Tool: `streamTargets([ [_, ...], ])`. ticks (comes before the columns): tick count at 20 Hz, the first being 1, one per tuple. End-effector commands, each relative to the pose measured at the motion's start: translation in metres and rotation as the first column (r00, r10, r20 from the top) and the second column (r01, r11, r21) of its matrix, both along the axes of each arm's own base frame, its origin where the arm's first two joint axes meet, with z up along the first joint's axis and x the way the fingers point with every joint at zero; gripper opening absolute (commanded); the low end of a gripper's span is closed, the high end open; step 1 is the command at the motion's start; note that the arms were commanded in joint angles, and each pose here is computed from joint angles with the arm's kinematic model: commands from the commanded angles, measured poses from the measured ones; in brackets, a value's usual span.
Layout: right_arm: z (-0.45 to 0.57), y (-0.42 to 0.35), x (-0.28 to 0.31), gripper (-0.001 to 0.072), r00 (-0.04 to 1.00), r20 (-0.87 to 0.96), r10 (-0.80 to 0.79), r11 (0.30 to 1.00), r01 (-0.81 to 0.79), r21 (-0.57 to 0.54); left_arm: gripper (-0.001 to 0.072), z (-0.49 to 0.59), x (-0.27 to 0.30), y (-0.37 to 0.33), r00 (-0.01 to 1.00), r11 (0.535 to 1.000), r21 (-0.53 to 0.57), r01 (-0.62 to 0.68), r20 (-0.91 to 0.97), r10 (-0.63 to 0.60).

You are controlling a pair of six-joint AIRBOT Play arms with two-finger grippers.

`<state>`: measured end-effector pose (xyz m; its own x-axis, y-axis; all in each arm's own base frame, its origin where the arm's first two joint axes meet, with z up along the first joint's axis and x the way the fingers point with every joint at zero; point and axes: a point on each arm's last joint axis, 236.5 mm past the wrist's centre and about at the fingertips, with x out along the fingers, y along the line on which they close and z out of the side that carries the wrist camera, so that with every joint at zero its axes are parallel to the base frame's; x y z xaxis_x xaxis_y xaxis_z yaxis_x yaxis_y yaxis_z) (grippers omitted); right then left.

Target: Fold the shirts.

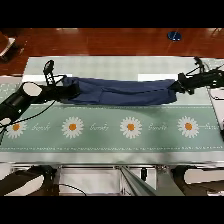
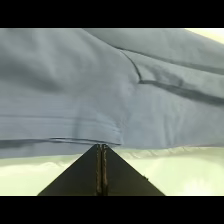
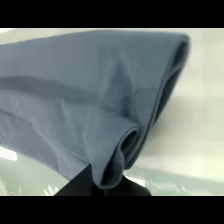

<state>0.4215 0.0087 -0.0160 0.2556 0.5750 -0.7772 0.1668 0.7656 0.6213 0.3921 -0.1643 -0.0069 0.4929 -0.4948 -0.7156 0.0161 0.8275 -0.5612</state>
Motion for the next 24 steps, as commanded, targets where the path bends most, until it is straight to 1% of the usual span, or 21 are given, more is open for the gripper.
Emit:
streamTargets([
  [1, 0.038, -0.021, -0.042, 0.0027, 0.998, 0.061, 0.017, 0.994, -0.010, -0.107, 0.0016, 0.006, -0.007, -0.030, 0.998, 0.998, -0.008, 0.066, 0.019, -0.066],
  [3, 0.059, -0.021, -0.067, 0.0027, 0.993, 0.116, 0.004, 0.991, 0.012, -0.132, 0.0015, 0.012, -0.009, -0.059, 0.991, 0.993, -0.005, 0.118, 0.061, -0.118],
  [6, 0.091, -0.009, -0.100, 0.0027, 0.977, 0.215, -0.001, 0.984, 0.039, -0.174, 0.0014, 0.014, -0.014, -0.120, 0.967, 0.969, -0.010, 0.246, 0.065, -0.245],
  [8, 0.115, 0.004, -0.117, 0.0027, 0.959, 0.283, -0.016, 0.983, 0.067, -0.171, 0.0014, 0.009, -0.018, -0.167, 0.936, 0.936, -0.017, 0.351, 0.041, -0.351],
  [10, 0.133, 0.011, -0.130, 0.0027, 0.944, 0.329, -0.020, 0.980, 0.084, -0.180, 0.0014, 0.004, -0.022, -0.216, 0.892, 0.892, -0.029, 0.452, 0.019, -0.451],
  [12, 0.146, 0.017, -0.138, 0.0027, 0.933, 0.361, -0.019, 0.980, 0.090, -0.179, 0.0014, -0.007, -0.031, -0.261, 0.856, 0.855, -0.060, 0.515, -0.024, -0.517],
  [14, 0.157, 0.025, -0.139, 0.0027, 0.920, 0.391, -0.026, 0.985, 0.090, -0.148, 0.0014, -0.019, -0.050, -0.302, 0.812, 0.815, -0.089, 0.573, -0.073, -0.579],
  [17, 0.166, 0.035, -0.137, 0.0027, 0.908, 0.417, -0.027, 0.992, 0.076, -0.101, 0.0014, -0.041, -0.086, -0.351, 0.757, 0.768, -0.118, 0.630, -0.125, -0.641],
  [19, 0.167, 0.037, -0.137, 0.0027, 0.908, 0.419, -0.024, 0.993, 0.071, -0.099, 0.0014, -0.053, -0.109, -0.376, 0.731, 0.745, -0.136, 0.653, -0.143, -0.667],
  [20, 0.166, 0.038, -0.136, 0.0027, 0.907, 0.421, -0.016, 0.993, 0.065, -0.103, 0.0014, -0.056, -0.120, -0.386, 0.710, 0.724, -0.147, 0.674, -0.143, -0.690],
  [22, 0.167, 0.042, -0.135, 0.0027, 0.902, 0.431, 0.000, 0.992, 0.053, -0.112, 0.0015, -0.059, -0.136, -0.396, 0.677, 0.694, -0.151, 0.704, -0.151, -0.720],
  [24, 0.169, 0.047, -0.132, 0.0027, 0.896, 0.444, 0.010, 0.993, 0.045, -0.113, 0.0015, -0.051, -0.132, -0.391, 0.664, 0.683, -0.156, 0.714, -0.159, -0.730],
])
